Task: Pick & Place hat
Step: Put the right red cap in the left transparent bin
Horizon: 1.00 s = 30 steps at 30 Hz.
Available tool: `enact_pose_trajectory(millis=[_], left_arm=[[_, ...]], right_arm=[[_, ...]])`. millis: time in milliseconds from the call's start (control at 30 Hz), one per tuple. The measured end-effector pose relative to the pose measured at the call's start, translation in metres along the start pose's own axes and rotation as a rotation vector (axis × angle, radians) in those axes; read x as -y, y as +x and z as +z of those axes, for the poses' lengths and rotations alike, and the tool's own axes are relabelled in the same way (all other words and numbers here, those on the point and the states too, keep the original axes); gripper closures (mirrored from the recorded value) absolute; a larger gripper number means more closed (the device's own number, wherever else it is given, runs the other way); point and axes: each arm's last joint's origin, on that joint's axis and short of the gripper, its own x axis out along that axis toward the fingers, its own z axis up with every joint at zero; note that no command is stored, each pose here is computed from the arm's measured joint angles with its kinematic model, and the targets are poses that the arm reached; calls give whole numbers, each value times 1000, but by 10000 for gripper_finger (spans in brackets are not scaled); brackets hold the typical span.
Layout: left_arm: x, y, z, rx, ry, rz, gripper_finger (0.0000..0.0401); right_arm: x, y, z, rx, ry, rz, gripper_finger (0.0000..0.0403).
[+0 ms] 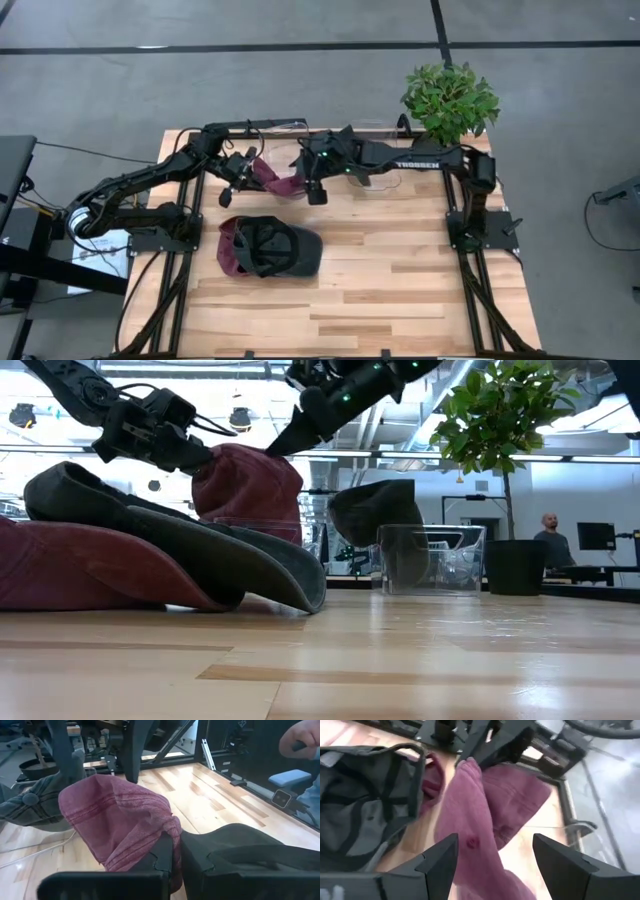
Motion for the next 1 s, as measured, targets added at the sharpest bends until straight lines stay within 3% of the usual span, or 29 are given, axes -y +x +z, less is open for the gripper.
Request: enact_pose_trajectory(millis=[167, 267, 367, 533, 567, 1000], left_arm=[[0, 1, 0, -2, 6, 0, 383], [-1, 1, 0, -20, 11, 28, 383], [-2, 1, 0, -39, 22, 62, 383], [-7, 0, 4, -57, 80, 142, 383], [-9, 0, 5, -59, 100, 167, 383], [-23, -4, 30, 33, 377, 371, 383]], right_arm=[[5, 6, 0, -30, 13, 43, 160], [9, 14, -4, -50, 14, 45, 189], [13, 15, -7, -60, 9, 41, 243], [17, 13, -7, -44, 7, 45, 376], [18, 11, -7, -43, 10, 46, 388], [27, 9, 3, 35, 8, -76, 401]])
